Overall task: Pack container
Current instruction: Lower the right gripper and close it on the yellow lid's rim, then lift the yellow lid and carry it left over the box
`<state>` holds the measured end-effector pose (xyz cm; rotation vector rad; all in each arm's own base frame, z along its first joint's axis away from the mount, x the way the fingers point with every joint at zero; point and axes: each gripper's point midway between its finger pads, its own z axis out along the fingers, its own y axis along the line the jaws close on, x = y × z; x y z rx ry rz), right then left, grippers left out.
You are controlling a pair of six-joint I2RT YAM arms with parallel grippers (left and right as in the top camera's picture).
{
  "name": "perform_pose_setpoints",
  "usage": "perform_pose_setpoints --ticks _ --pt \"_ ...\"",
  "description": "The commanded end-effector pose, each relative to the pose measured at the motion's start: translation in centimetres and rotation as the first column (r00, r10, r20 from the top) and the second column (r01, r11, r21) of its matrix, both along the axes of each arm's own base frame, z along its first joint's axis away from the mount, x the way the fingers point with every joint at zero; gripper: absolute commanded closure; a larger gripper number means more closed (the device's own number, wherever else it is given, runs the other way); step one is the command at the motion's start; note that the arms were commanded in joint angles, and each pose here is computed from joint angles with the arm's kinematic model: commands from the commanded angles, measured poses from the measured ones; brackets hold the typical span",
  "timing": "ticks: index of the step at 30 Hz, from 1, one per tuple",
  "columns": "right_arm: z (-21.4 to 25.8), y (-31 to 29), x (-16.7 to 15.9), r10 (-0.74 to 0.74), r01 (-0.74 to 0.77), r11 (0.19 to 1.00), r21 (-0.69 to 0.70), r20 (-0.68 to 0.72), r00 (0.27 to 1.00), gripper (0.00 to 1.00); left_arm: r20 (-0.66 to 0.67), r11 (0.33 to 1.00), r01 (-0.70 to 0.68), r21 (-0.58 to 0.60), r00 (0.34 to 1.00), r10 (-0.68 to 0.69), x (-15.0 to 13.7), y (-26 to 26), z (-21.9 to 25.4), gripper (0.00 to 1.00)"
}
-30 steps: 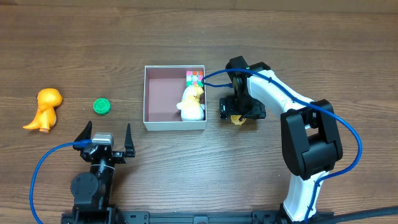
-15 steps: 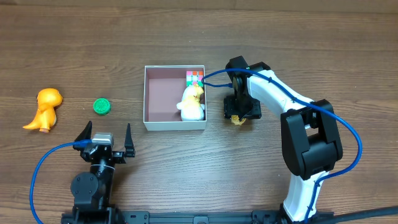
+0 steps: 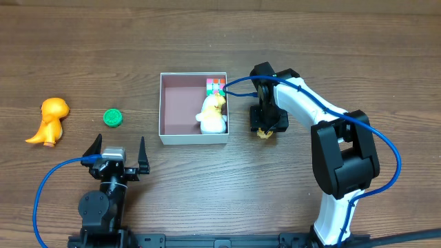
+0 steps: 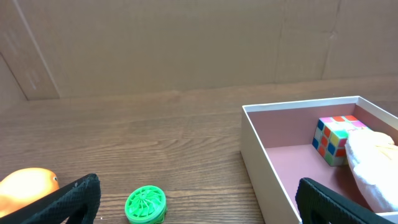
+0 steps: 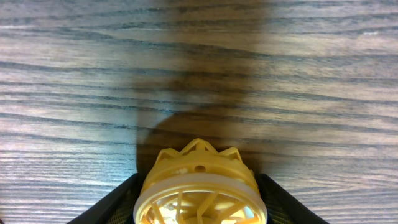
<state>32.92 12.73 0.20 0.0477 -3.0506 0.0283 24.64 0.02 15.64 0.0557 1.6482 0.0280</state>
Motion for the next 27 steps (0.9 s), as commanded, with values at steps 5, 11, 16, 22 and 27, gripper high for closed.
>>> perform_pose_setpoints --ticks 5,11,16,22,27 --pt "-0.3 0.0 -0.3 0.003 -0.003 1.0 -0.009 -0.025 1.0 0.53 0.0 1.0 0.007 0.014 1.0 -0.007 0.0 0.0 -0.1 0.0" --pt "1.6 0.0 0.7 0.004 -0.005 1.0 -0.027 -0.011 1.0 0.6 0.0 1.0 0.007 0.014 1.0 -0.007 0.0 0.0 -0.1 0.0" --pt "4.7 0.1 2.4 0.007 -0.006 0.999 -0.044 0.031 0.999 0.6 0.0 1.0 0.007 0.014 1.0 -0.007 0.0 0.0 -0.1 0.0" --pt "10.5 1.3 5.1 0.009 -0.008 1.0 -0.008 0.123 0.992 0.6 0.0 1.0 0.007 0.014 1.0 -0.007 0.0 0.0 -0.1 0.0" --pt "16.4 4.6 6.6 0.037 -0.057 0.995 0.078 0.239 0.97 0.6 0.0 1.0 0.007 0.014 1.0 -0.007 0.0 0.0 -0.1 0.0"
